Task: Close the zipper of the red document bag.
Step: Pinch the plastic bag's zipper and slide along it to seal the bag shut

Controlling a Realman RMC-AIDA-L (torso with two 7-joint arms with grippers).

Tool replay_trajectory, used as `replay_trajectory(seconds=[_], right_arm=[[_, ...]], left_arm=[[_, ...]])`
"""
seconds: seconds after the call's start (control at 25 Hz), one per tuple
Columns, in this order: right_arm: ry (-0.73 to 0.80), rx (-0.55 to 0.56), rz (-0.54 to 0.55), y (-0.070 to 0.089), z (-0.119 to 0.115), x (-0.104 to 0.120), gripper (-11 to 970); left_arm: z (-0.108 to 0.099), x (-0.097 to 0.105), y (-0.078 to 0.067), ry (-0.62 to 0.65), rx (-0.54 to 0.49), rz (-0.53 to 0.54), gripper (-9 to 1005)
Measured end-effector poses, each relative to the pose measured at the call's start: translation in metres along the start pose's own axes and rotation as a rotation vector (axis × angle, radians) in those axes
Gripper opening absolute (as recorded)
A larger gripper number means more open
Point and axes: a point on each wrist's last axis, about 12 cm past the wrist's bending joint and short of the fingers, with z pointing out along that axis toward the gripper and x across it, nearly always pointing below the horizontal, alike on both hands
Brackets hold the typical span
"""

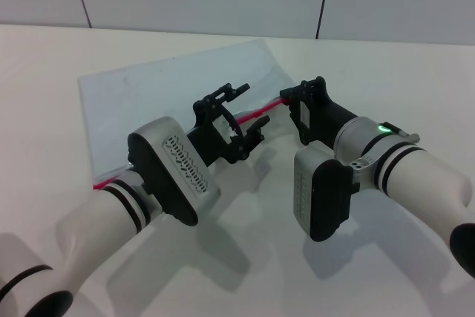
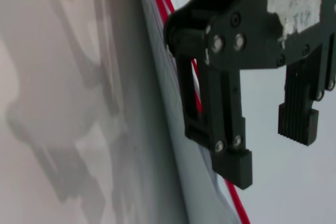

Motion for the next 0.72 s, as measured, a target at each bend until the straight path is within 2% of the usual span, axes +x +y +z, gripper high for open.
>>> replay_trajectory(seconds=[0.64,0.72], right_arm=[[-0.013,0.005,-0.005,-0.002,0.001,-0.0042,15],[-0.013,0.006,-0.005,-0.002,0.001,-0.0042,16]], left_arm=[[0.0003,0.004,0.0029,0.012,0.006,0.013,530],[0.0004,0.004,0.0031,0.011,0.006,0.014,488]])
